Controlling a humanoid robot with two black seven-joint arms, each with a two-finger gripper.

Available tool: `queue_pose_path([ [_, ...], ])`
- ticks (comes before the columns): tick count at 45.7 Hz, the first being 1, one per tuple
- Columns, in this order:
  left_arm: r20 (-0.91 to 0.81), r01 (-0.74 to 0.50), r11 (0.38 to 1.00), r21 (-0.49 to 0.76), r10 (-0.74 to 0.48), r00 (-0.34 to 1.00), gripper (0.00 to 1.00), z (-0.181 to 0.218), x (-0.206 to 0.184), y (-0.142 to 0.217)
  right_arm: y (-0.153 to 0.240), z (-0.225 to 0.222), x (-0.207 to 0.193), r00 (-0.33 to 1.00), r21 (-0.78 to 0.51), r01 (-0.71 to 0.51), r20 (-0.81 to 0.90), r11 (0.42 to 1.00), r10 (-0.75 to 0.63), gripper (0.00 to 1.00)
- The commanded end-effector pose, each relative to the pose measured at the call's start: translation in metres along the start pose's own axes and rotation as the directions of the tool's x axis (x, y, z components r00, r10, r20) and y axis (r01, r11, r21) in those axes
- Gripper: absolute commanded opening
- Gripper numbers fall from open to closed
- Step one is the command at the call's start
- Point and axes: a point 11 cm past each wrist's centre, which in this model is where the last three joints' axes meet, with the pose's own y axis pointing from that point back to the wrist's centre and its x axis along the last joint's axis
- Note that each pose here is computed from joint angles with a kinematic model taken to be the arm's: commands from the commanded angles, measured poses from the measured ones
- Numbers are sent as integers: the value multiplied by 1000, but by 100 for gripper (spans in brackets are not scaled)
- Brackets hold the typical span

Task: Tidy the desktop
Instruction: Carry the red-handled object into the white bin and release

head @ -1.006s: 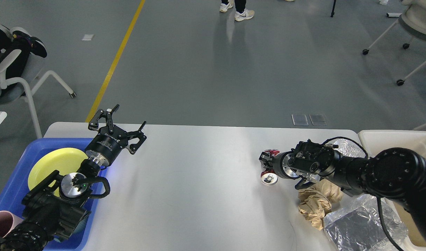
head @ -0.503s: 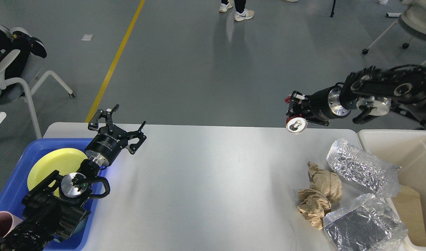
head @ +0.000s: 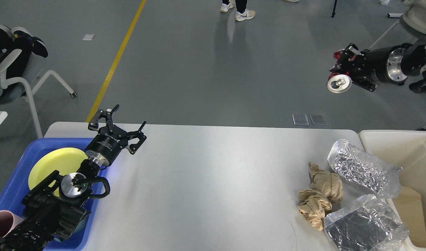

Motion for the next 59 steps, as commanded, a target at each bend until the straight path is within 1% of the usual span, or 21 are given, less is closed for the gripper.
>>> queue_pose_path([
  [1,0,0,1000,0,0,1000,96,0,0,0,-9,87,19,970,-158,-220,65,963,233,0],
  [4,0,0,1000,0,0,1000,96,0,0,0,-9,131,24,940,-245,-312,60,918,336,0],
  [8,1,0,1000,1,0,1000,96,0,0,0,-6,185,31,895,-346,-414,15,842,446,0],
  [11,1,0,1000,1,0,1000,96,0,0,0,-8,217,26,878,-402,-447,-28,799,477,0],
  [16,0,0,1000,0,0,1000,96,0,0,0,-11,252,15,870,-456,-467,-82,757,486,1],
  [17,0,0,1000,0,0,1000,96,0,0,0,-9,260,13,869,-470,-468,-91,748,487,4],
  [18,1,0,1000,1,0,1000,96,0,0,0,-8,267,11,869,-481,-468,-98,742,485,10],
  [20,0,0,1000,0,0,1000,96,0,0,0,-7,282,2,876,-505,-455,-109,733,469,23],
  [24,0,0,1000,0,0,1000,96,0,0,0,-7,308,-21,899,-547,-417,-130,726,418,46],
  [26,0,0,1000,0,0,1000,96,0,0,0,-5,317,-27,904,-562,-408,-138,719,405,54],
  [29,0,0,1000,0,0,1000,96,0,0,0,-4,322,-29,905,-570,-405,-142,715,400,61],
  [30,0,0,1000,0,0,1000,96,0,0,0,-3,323,-29,905,-570,-408,-146,714,400,66],
  [31,0,0,1000,0,0,1000,96,0,0,0,-2,324,-29,905,-573,-408,-151,711,398,74],
  [36,0,0,1000,0,0,1000,96,0,0,0,-3,323,-28,905,-571,-409,-153,712,397,99],
  [40,0,0,1000,0,0,1000,96,0,0,0,-10,312,-29,910,-554,-400,-144,730,390,100],
  [45,0,0,1000,0,0,1000,96,0,0,0,-18,275,-11,903,-499,-423,-160,756,399,100],
  [49,0,0,1000,0,0,1000,96,0,0,0,-23,242,-3,910,-462,-414,-230,784,345,100],
  [52,0,0,1000,0,0,1000,96,0,0,0,-25,208,2,908,-427,-405,-294,809,299,100],
  [59,0,0,1000,0,0,1000,96,0,0,0,-32,130,-15,900,-370,-310,-411,876,146,100],
])
